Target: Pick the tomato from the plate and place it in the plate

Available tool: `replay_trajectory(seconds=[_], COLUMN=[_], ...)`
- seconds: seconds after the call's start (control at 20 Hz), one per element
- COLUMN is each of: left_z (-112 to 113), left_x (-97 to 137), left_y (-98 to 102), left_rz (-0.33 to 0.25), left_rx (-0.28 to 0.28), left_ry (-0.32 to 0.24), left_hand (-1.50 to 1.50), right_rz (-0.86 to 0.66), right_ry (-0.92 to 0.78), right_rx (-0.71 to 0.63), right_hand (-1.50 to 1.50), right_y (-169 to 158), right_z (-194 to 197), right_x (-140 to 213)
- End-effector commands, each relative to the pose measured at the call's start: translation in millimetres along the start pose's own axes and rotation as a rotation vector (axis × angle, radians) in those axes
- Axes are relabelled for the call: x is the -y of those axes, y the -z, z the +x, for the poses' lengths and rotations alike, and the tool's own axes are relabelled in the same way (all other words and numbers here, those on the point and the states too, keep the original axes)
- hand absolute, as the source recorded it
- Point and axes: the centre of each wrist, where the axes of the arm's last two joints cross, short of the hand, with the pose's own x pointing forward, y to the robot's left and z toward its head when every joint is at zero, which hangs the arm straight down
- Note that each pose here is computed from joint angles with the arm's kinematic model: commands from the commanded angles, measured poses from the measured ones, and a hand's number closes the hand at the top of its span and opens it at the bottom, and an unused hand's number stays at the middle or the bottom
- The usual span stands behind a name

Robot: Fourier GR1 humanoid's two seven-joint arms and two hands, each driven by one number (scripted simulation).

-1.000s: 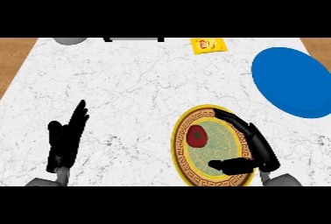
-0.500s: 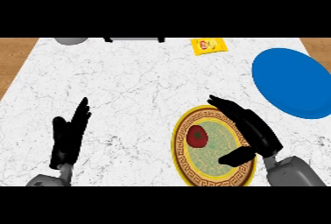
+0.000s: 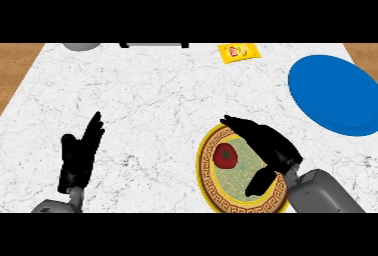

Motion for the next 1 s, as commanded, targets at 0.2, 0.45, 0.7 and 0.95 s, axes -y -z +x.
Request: replay_trajectory(seconds=[0.2, 0.45, 0.7, 0.95], left_z=[-7, -4, 4, -26], left_x=[-8, -8, -20, -2], left_y=[-7, -2, -12, 21], left_rz=[-0.015, -0.001, -0.005, 0.004], left_rx=[0.002, -0.005, -0.008, -0.003], left_ry=[-0.003, 0.004, 0.015, -0.015], left_hand=[0.00, 0.00, 0.00, 0.00], right_rz=[0.047, 0.081, 0.081, 0.085], right_ry=[-0.009, -0.026, -0.017, -0.011], right_rx=[-0.040, -0.024, -0.033, -0.022], right_hand=[-1.50, -1.50, -1.50, -1.50], right_y=[6, 24, 12, 45], right_z=[-17, 0, 5, -10], right_x=[-7, -15, -28, -21])
